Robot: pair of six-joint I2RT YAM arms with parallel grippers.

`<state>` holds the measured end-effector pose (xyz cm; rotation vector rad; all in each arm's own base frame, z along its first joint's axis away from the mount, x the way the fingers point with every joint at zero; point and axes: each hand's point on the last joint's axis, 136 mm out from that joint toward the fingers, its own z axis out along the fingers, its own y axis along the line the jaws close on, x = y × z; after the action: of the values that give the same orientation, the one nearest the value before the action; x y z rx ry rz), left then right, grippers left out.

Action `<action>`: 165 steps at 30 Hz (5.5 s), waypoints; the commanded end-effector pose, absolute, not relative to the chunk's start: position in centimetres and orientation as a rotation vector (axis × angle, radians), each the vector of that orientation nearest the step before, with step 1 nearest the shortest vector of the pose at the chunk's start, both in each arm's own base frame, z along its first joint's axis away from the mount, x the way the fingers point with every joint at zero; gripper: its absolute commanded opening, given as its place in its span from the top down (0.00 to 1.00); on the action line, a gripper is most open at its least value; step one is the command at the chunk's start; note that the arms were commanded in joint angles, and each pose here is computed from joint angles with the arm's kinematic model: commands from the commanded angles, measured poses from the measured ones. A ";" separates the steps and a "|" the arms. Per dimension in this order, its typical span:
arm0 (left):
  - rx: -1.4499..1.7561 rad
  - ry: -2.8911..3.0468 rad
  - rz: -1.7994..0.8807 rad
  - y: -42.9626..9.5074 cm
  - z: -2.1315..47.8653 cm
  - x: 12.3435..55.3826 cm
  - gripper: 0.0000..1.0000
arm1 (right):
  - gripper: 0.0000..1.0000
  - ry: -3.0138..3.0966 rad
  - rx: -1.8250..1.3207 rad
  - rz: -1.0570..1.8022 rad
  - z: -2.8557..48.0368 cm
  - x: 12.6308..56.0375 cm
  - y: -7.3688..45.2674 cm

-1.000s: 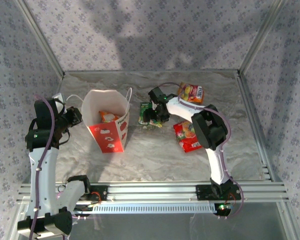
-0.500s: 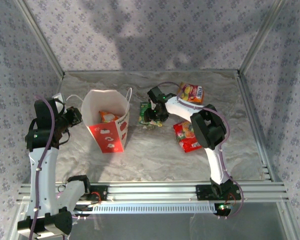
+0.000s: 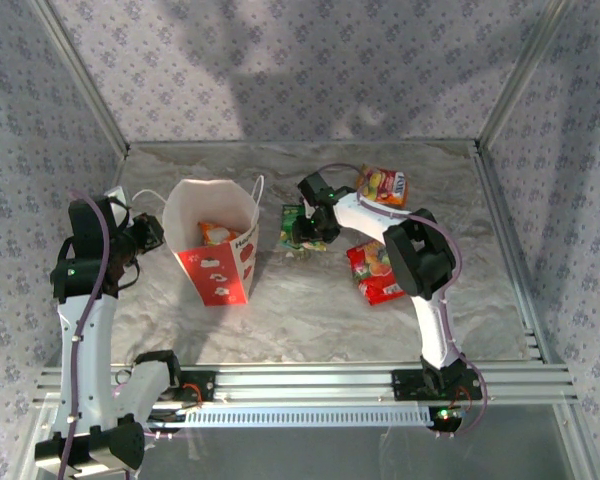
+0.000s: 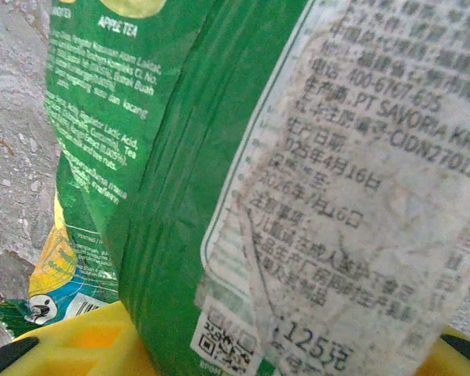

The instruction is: Place the snacks into the paper bag

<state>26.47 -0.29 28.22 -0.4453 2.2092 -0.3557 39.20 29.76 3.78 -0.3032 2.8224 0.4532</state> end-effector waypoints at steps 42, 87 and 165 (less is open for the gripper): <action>-0.459 2.140 -0.315 0.3 31.3 24.4 0.87 | 0.67 2.536 -0.346 0.484 22.1 39.3 25.7; -0.406 2.087 -0.395 -0.9 33.1 24.5 0.74 | 0.67 1.984 -0.488 0.626 42.8 34.1 27.1; -0.378 2.082 -0.273 0.6 34.6 26.3 0.90 | 0.70 1.944 -0.972 0.941 38.4 27.3 47.6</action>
<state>26.97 0.34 33.67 -0.3795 2.0995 -0.2956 28.10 46.85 37.40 -0.9487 1.9708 0.8954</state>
